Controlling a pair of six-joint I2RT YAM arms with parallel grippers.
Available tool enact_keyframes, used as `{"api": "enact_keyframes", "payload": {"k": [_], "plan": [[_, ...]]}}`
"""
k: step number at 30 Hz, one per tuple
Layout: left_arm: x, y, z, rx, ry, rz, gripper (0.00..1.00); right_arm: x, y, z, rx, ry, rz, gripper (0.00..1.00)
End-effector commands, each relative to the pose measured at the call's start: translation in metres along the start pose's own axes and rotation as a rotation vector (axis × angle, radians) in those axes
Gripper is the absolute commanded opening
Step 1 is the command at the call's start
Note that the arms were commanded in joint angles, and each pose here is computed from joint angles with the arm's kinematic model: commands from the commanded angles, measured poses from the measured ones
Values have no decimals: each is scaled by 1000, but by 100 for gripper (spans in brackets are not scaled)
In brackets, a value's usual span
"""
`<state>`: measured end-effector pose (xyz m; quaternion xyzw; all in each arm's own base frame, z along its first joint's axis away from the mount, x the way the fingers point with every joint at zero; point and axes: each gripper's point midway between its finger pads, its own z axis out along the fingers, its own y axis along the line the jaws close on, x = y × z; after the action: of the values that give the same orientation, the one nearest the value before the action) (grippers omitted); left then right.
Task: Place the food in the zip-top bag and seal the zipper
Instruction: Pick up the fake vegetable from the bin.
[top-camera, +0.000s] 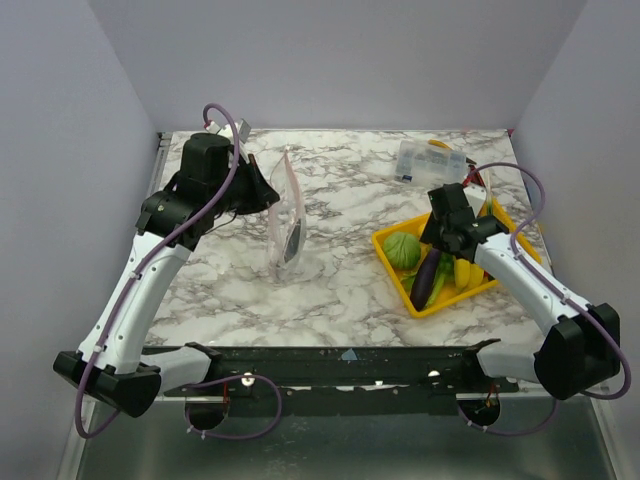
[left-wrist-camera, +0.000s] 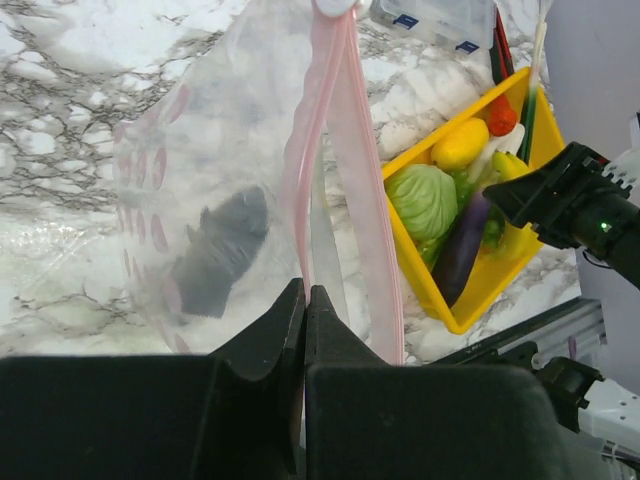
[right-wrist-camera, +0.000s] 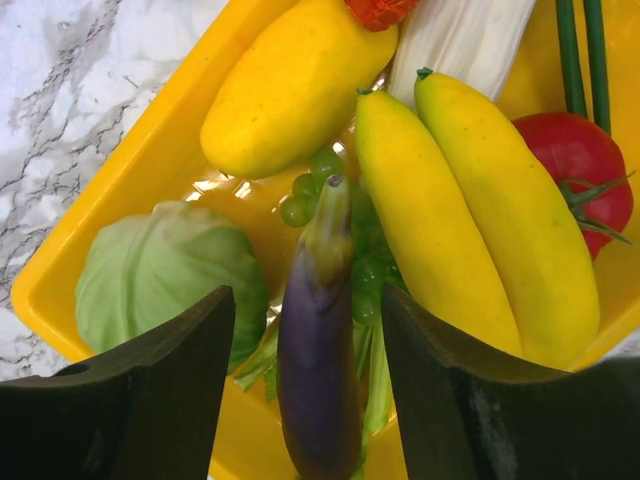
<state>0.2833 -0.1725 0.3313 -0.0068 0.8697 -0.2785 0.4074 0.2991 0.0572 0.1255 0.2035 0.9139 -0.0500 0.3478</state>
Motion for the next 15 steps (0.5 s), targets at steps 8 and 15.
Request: {"api": "enact_keyframes", "payload": {"k": [8,15], "plan": [[18,-15,20,153,63,36,0,8,8,34,17,-14,30,52],[30,-19,30,212,99,27,0,15,5,42,39,-5,26,50]]}}
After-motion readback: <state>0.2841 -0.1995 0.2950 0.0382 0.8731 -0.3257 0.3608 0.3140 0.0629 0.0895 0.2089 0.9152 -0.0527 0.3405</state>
